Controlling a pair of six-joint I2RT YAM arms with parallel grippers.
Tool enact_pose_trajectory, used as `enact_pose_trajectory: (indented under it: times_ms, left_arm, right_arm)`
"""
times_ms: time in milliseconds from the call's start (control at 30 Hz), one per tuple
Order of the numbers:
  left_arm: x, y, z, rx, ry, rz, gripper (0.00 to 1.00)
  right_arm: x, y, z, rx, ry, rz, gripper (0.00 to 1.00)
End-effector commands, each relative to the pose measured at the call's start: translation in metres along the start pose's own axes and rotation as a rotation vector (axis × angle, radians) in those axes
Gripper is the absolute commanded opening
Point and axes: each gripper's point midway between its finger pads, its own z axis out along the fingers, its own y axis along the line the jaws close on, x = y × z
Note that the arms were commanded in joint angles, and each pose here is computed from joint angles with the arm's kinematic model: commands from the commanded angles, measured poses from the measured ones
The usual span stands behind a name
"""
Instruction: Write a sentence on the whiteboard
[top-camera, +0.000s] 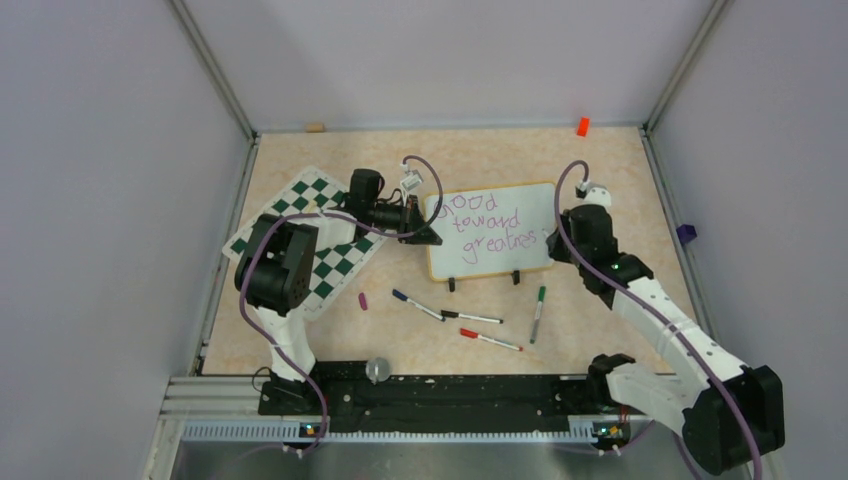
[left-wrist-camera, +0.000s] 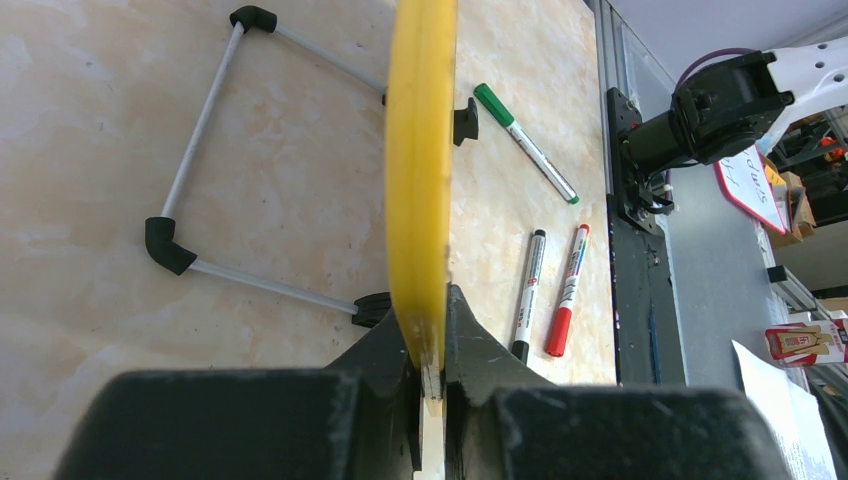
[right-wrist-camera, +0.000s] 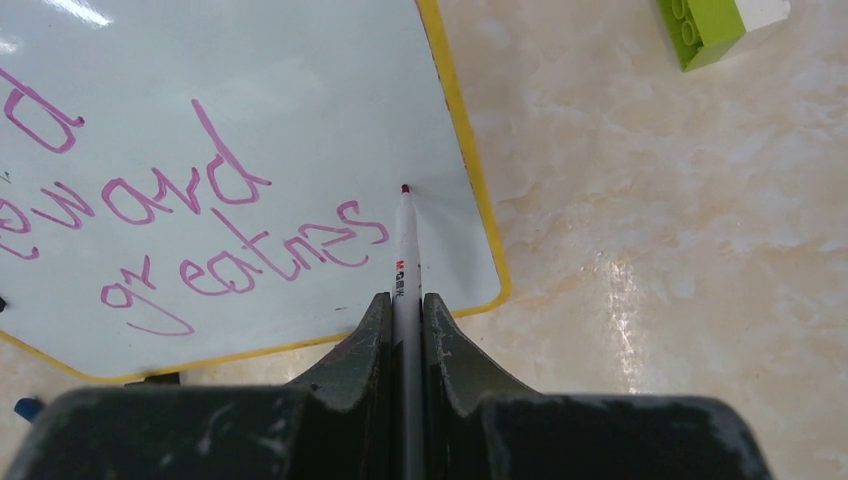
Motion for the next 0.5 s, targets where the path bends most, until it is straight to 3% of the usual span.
enact_pose_trajectory:
  times_ms: [0, 467]
  left_arm:
    - [0.011, 0.012, 0.005, -0.052, 0.021, 0.026, 0.00]
    - [0.010, 0.012, 0.005, -0.053, 0.020, 0.028, 0.00]
  right_arm:
    - [-0.026, 0.003, 0.004, -0.001, -0.077, 0.034, 0.00]
    - [-0.042, 0.008, 0.006, -0.008, -0.116, 0.036, 0.00]
